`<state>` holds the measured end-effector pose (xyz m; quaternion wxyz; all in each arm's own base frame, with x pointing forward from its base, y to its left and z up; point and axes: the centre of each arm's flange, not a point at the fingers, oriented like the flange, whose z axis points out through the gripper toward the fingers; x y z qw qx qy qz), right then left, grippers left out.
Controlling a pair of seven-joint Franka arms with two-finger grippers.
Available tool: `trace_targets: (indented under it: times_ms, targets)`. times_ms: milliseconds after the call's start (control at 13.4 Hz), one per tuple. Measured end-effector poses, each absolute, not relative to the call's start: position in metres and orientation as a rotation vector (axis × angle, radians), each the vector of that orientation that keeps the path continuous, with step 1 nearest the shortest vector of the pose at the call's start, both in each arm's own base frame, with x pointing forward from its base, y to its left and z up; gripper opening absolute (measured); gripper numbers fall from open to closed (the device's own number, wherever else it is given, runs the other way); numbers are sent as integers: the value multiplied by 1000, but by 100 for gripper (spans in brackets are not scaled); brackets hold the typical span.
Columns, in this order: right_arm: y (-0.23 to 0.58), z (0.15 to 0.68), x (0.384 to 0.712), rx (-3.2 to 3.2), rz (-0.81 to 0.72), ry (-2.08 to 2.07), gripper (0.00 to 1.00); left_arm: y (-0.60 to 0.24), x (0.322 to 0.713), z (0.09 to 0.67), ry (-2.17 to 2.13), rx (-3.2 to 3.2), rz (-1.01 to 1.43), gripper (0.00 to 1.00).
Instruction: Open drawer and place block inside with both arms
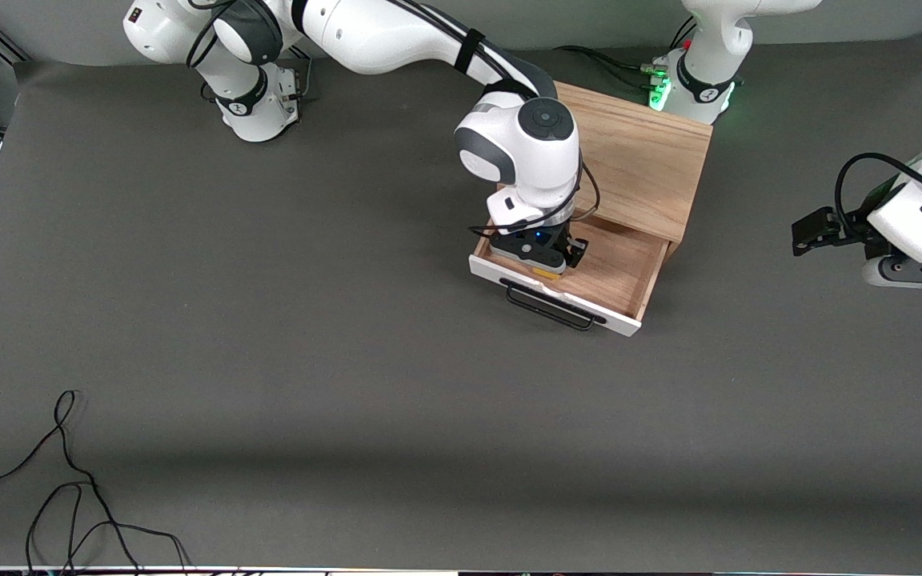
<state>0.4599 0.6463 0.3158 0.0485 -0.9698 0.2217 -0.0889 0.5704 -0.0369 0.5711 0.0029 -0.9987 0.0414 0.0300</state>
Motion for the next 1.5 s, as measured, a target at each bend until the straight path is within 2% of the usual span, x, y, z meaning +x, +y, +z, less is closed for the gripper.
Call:
trace_targets:
  times_ms: [299,1122,1496]
  targets:
    - [652,309,451,-2983,-317,631,99,-37,570,571,130,-3132,94,100]
    - [655,326,452,-2970,-351,618,100,-37,570,571,186,-3130,94,100]
    - [636,405,455,-2989,-353,623,100,-35,571,571,198,-3129,94,100]
